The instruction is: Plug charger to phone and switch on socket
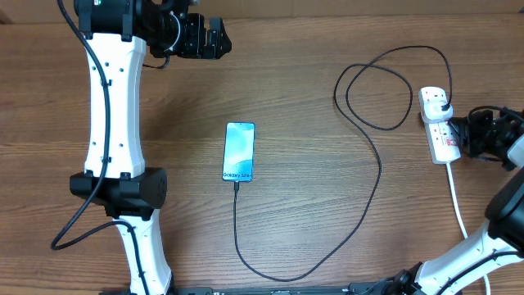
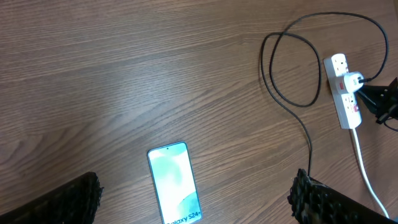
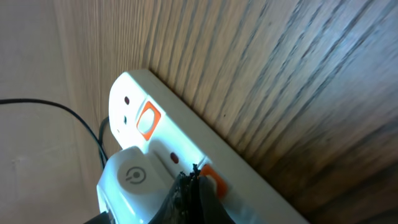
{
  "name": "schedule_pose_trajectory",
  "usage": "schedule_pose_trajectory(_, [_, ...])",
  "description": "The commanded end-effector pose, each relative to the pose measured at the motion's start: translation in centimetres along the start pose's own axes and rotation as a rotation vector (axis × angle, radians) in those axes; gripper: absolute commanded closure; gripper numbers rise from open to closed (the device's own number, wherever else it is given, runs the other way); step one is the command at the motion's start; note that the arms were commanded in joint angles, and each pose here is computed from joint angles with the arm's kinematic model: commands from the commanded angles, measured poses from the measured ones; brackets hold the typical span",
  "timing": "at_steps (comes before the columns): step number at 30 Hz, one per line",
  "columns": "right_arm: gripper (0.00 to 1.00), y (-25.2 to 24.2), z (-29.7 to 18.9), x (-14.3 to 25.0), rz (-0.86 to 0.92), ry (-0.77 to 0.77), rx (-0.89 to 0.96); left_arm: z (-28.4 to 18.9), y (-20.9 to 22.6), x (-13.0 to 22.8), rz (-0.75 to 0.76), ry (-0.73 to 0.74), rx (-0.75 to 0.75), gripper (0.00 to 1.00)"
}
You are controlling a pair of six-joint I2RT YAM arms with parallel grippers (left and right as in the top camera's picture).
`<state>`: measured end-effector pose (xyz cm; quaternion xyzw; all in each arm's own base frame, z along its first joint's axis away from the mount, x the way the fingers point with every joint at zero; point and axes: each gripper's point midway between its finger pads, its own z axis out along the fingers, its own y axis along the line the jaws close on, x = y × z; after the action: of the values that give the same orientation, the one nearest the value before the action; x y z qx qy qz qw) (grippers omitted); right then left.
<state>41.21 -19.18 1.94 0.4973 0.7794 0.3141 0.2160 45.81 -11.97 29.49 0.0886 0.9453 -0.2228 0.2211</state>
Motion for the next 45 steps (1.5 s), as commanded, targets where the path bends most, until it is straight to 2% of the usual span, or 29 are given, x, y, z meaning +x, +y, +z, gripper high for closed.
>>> schedule_pose_trajectory(1, [0.96, -2.0, 3.0, 4.9, 0.023, 0.133, 0.079, -1.5, -0.4, -0.4, 0.014, -0.037, -0.004, 0.01])
schedule_pose_trajectory(9, [0.96, -1.9, 3.3, 5.4, 0.015, 0.140, 0.096, -1.5, -0.4, -0.4, 0.014, -0.037, -0.004, 0.00])
schedule_pose_trajectory(15, [0.96, -2.8, 2.1, 3.3, 0.044, 0.089, 0.110, -1.5, -0.4, -0.4, 0.014, -0.037, -0.004, 0.00])
schedule_pose_trajectory(22, [0.96, -0.5, -3.6, -1.0, 0.106, 0.023, 0.035, -1.5, -0.4, -0.4, 0.014, -0.037, -0.004, 0.01])
schedule_pose_trajectory(28, [0.96, 3.4, -9.9, -2.3, 0.008, -0.052, -0.029, -1.5, -0.4, -0.4, 0.014, -0.037, -0.004, 0.00])
schedule_pose_trajectory(36, [0.96, 10.8, -15.0, 1.4, -0.238, -0.092, -0.117, -1.5, -0.4, -0.4, 0.014, -0.037, -0.004, 0.00])
schedule_pose_trajectory(42, [0.96, 16.1, -17.3, 7.8, -0.503, -0.063, -0.163, -1.5, -0.4, -0.4, 0.014, -0.037, -0.004, 0.00])
schedule_pose_trajectory(45, [0.96, 17.2, -17.9, 11.5, -0.614, -0.034, -0.132, -1.5, -0.4, -0.4, 0.014, -0.037, -0.004, 0.00])
